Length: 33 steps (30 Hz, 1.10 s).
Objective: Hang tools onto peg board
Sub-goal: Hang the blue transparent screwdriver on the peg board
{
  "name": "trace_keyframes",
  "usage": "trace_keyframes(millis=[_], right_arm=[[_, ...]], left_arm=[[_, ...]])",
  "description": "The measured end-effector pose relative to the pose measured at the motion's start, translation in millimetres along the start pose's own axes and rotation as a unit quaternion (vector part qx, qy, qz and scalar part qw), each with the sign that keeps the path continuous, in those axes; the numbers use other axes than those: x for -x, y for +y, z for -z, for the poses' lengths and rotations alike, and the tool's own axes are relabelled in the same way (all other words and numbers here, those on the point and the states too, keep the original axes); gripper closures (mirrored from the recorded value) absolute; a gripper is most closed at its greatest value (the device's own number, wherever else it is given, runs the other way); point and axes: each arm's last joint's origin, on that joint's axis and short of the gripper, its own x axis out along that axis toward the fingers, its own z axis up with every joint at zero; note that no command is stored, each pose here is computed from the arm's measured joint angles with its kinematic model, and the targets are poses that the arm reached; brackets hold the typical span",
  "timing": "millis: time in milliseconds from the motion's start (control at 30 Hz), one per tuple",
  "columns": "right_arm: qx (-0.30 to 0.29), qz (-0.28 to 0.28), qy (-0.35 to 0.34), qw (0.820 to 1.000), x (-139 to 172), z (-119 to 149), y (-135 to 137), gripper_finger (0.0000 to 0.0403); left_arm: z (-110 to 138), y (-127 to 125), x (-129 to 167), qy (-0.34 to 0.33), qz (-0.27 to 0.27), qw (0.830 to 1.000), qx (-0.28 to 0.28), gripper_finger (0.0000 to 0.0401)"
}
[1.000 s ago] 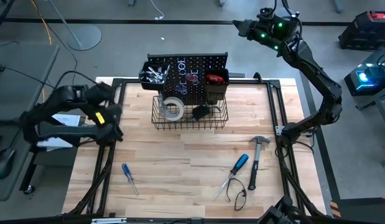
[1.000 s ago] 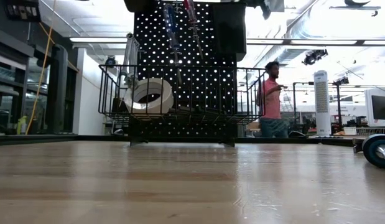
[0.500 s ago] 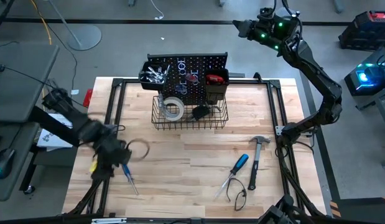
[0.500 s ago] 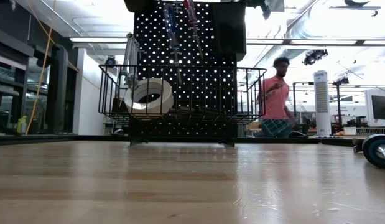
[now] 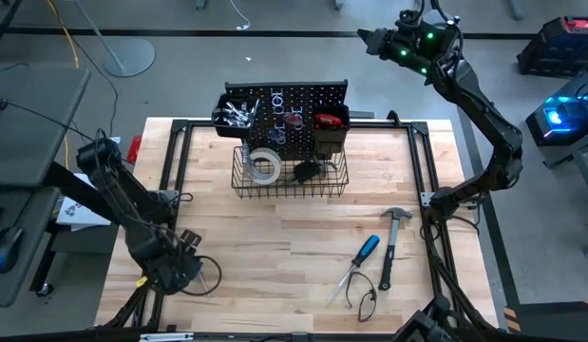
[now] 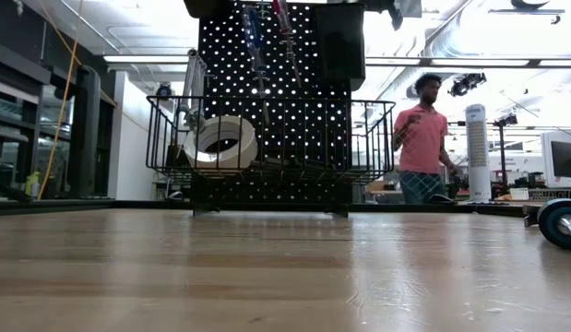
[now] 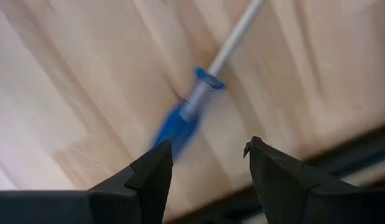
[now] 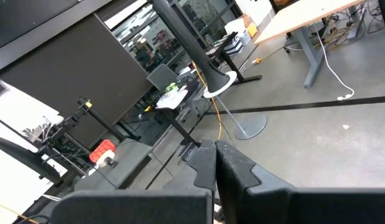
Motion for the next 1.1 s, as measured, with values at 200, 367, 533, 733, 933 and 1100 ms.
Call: trace_keyframes(millis=[200,367,533,733,933,1100], right_arm=[[-0.001,0.001,-0.001,1.0,0,-1,-1,0.0402],[-0.001,0.002,-0.002,1.0,0,-2,-2,0.0402],[-0.001,0.005,-0.004,1.0,1,-3,-4,0.0402],[-0.001,0.005,-0.004,1.0,1,-3,-4,0.0402],[-0.001,0.006,-0.004,1.0,1,-3,-4,0.0402],[-0.003,0.006,-0.004,1.0,1,-3,-4,0.0402]], left_arm=[[-2,3,-4,-0.037,-0.044,0.997,-0.05,0.0206],[3,2,-18,-0.03,-0.014,0.994,-0.103,0.0206],[11,9,-34,-0.023,-0.031,0.994,-0.106,0.0206],[10,8,-40,-0.04,-0.02,0.991,-0.122,0.0206],[7,6,-47,-0.081,-0.01,0.986,-0.149,0.0206],[11,11,-65,-0.049,-0.017,0.989,-0.142,0.0206]])
